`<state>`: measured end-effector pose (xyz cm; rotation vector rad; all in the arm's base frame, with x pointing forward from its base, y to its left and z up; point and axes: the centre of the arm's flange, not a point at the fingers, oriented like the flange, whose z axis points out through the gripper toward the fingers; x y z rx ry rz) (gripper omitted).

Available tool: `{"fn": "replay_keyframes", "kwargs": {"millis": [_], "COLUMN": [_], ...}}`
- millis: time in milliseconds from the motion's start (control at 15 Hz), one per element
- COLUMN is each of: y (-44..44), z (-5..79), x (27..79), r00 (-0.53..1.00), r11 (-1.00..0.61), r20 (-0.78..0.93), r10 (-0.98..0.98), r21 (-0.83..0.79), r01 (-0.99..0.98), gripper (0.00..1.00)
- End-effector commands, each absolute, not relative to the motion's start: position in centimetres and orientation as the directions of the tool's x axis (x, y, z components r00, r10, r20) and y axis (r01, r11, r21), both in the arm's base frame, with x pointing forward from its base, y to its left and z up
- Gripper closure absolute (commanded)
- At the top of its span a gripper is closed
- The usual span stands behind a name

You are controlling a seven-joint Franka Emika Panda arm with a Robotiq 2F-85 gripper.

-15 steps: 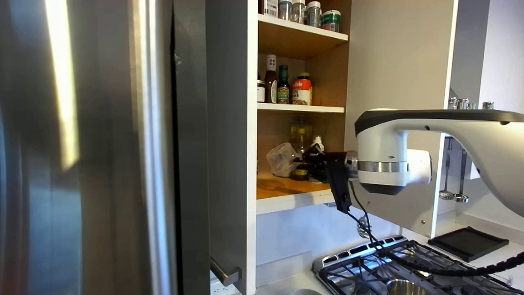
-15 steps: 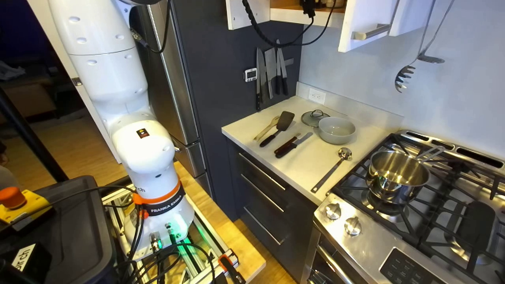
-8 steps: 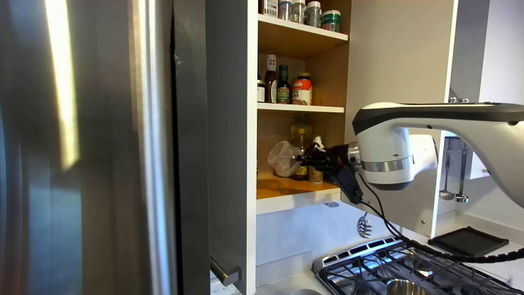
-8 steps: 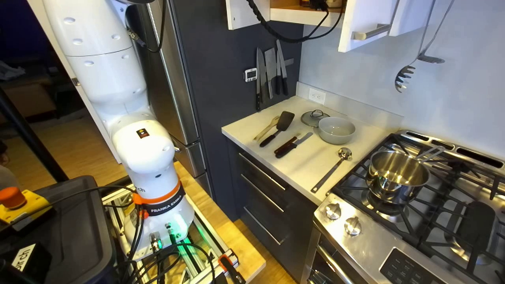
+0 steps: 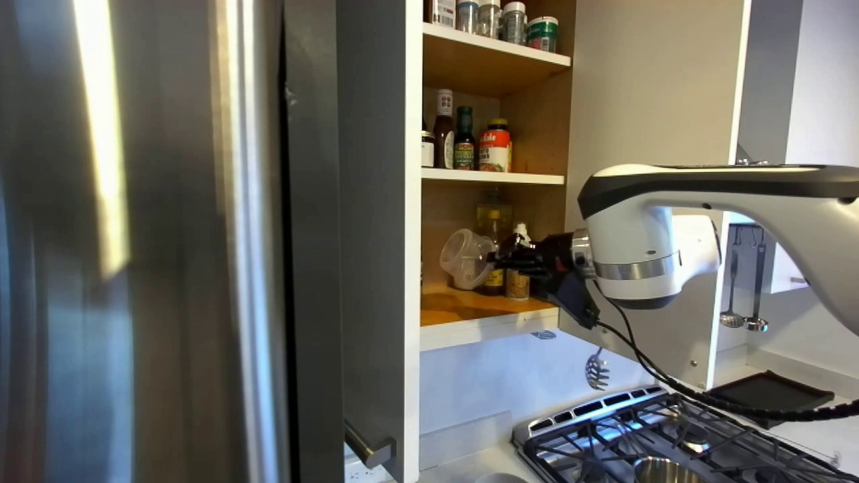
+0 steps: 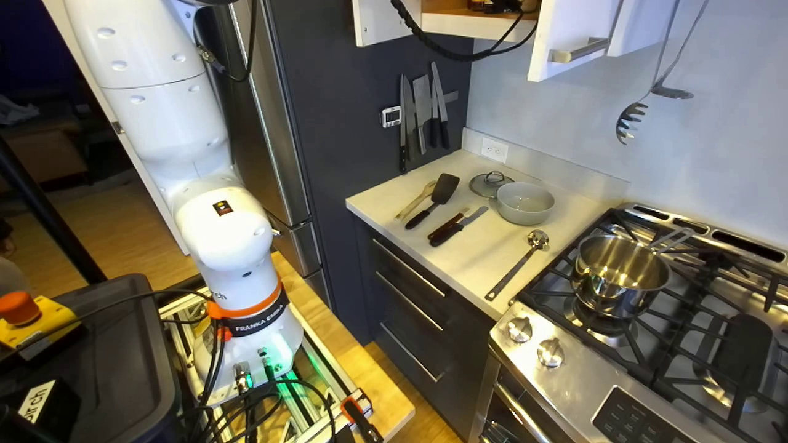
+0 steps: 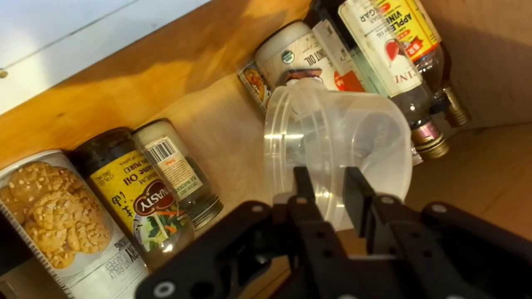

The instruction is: Flip the clear bowl in the bottom of the cupboard shelf anticlockwise to position it upright

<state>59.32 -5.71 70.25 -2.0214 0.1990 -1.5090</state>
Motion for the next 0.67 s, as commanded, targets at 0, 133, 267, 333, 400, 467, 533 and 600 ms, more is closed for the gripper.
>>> {"fn": "replay_keyframes", "kwargs": {"millis": [0,133,267,333,400,467,533,600], "y": [-5.7,-6.0,-6.0,-5.9,-5.8,-5.7,-5.7,-5.7], "z": [70.8,71.5,72.0,72.2,72.2,72.3,72.3,72.4], "x": [59.1,58.8,58.5,58.4,58.3,58.2,58.0,57.9], "r00": [0.295,0.262,0.241,0.227,0.218,0.205,0.189,0.174], "r11": [-0.867,-0.908,-0.93,-0.937,-0.939,-0.939,-0.937,-0.932], "r20": [0.885,0.932,0.959,0.969,0.975,0.979,0.98,0.978], "r10": [-0.36,-0.252,-0.146,-0.094,-0.04,0.012,0.064,0.115], "r21": [-0.435,-0.321,-0.217,-0.163,-0.112,-0.059,-0.006,0.046], "r01": [0.245,0.268,0.298,0.309,0.326,0.339,0.349,0.359], "gripper": [0.94,0.94,0.94,0.94,0.94,0.94,0.94,0.94]}}
